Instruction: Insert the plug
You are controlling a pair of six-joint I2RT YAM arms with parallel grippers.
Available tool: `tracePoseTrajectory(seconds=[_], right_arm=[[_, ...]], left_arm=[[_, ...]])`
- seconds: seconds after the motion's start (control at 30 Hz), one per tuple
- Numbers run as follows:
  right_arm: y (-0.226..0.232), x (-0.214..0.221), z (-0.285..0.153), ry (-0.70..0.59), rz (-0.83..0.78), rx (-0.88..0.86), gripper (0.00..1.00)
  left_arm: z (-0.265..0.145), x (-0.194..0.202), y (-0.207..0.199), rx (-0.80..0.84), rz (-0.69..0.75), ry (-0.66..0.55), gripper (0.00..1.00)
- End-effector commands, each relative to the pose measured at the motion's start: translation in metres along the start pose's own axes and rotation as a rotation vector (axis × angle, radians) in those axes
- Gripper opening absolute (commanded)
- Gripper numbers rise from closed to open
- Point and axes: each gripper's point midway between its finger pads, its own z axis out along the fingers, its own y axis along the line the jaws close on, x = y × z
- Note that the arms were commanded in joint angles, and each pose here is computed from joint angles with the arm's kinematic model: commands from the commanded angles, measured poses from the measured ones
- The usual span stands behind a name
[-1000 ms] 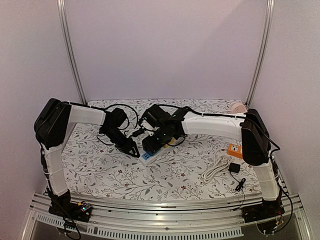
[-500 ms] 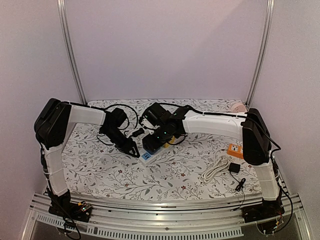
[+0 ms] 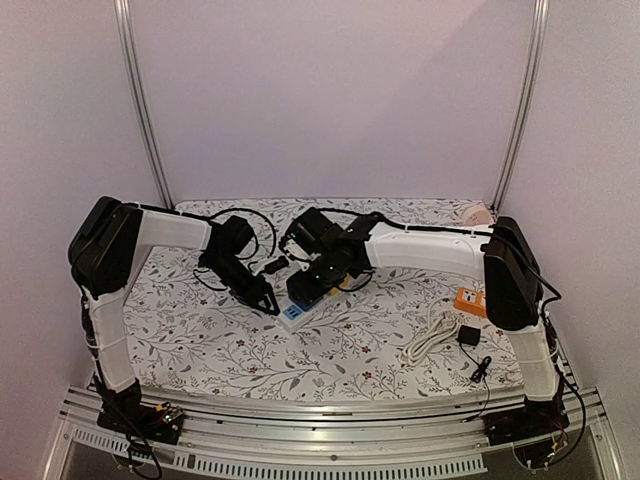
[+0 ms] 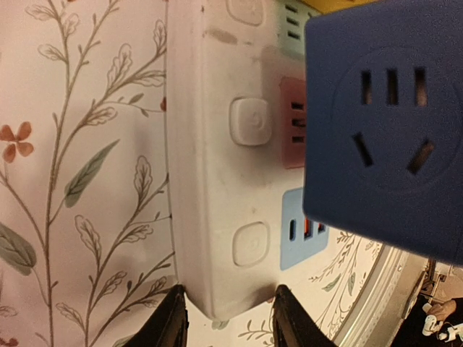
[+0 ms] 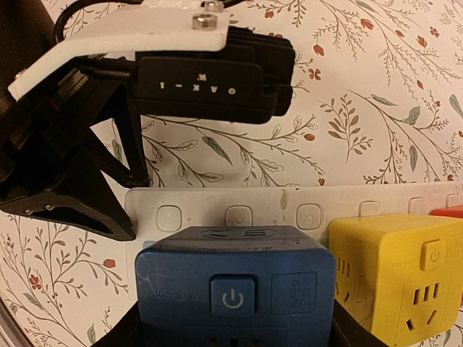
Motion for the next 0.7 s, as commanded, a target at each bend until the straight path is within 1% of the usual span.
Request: tracePoseTrajectory(seconds=[0.0,0.27,0.43,0.6,0.67], right_arm=[[-0.008,0.011,0.008,0.031,0.011,0.025,0.0],[-0.019,0.041,0.023,0.104,-0.015,0.077,0.0],[-0.023,0.077,0.048,0.236,-0.046,0.102,0.0],[-0.029,0.114,0.061,0.343,-0.028,0.091,0.0],[-0.032,0.131,0.066,0.408,-0.024,0.087,0.0]], left_arm=[[0.015,0.014,0.018,-0.079,-0.006,0.064,0.39],[0.014,0.013,0.018,-0.083,-0.001,0.061,0.39],[0.013,0.012,0.017,-0.082,0.011,0.057,0.39],[0.007,0.007,0.012,-0.071,0.039,0.042,0.4],[0.003,0.003,0.007,-0.059,0.057,0.034,0.4]])
